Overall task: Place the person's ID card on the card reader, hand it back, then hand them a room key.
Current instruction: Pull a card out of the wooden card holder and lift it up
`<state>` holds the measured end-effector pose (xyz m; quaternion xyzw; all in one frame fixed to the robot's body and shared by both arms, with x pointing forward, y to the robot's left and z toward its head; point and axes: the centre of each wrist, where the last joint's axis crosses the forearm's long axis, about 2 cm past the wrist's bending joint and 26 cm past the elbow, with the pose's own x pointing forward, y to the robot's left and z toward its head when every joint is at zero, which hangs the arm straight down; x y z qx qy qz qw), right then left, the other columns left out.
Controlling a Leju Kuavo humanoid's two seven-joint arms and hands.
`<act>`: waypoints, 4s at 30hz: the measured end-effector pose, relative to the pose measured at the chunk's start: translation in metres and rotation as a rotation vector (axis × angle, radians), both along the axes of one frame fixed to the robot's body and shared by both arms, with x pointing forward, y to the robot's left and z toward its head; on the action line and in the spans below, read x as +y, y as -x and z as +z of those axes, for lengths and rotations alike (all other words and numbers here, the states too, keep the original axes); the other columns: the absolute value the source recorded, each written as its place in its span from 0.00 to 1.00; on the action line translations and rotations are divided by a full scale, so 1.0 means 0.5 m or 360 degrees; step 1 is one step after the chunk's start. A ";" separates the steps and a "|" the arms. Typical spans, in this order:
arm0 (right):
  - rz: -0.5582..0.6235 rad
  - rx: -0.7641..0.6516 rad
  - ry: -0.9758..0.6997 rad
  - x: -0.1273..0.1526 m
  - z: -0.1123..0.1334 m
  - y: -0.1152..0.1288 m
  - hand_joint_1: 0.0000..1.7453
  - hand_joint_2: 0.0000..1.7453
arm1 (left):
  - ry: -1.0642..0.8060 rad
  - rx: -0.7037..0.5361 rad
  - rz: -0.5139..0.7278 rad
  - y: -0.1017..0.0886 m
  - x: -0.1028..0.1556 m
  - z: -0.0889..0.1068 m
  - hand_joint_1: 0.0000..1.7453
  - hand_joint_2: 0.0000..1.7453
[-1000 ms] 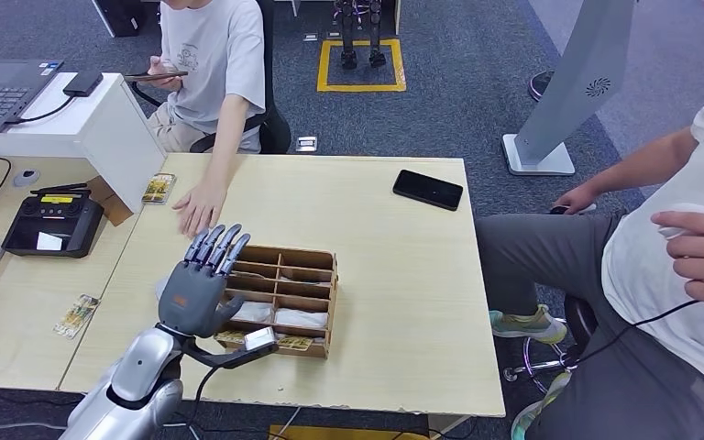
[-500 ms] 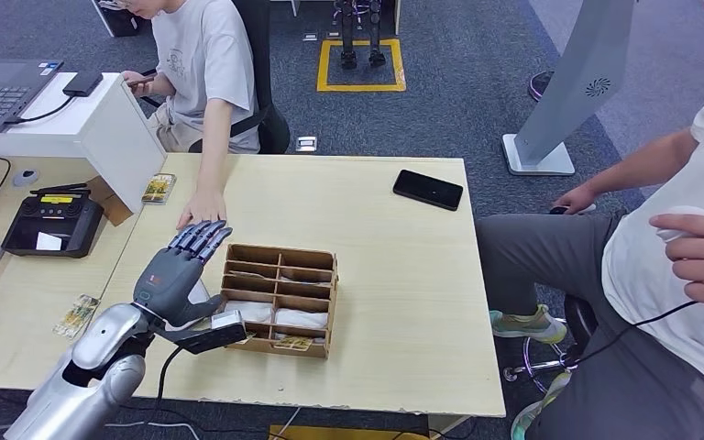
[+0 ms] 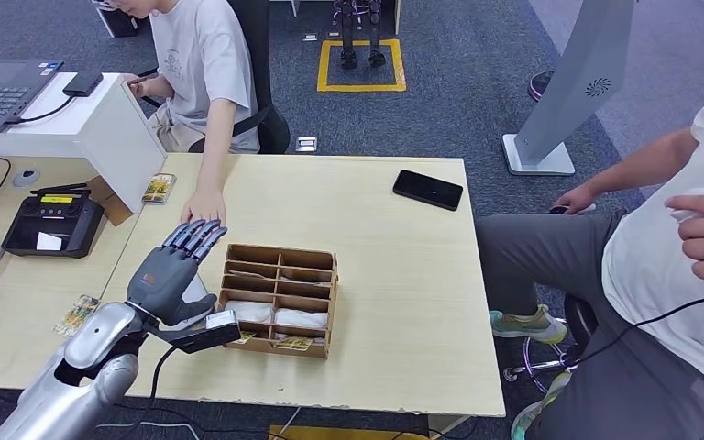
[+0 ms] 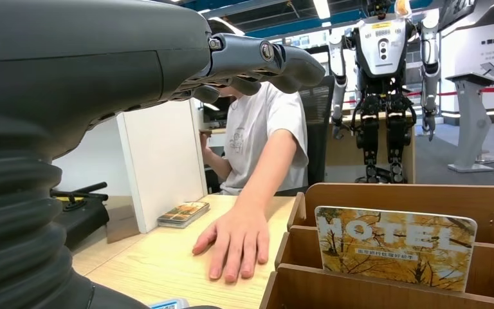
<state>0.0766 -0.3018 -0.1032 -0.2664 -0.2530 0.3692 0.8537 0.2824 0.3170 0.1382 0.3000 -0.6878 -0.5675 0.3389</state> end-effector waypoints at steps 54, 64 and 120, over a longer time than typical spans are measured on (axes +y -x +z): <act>0.0022 -0.0004 0.0008 0.001 0.002 -0.014 0.00 0.00 | -0.0002 0.0131 -0.0234 0.002 -0.049 0.013 0.00 1.00; 0.0023 -0.0005 0.0008 0.001 0.003 -0.015 0.00 0.00 | -0.0014 0.0136 -0.0222 0.002 -0.048 0.012 0.00 1.00; 0.0042 -0.0006 0.0012 0.001 0.004 -0.020 0.00 0.00 | -0.0014 0.0129 -0.0180 -0.002 -0.056 0.005 0.00 1.00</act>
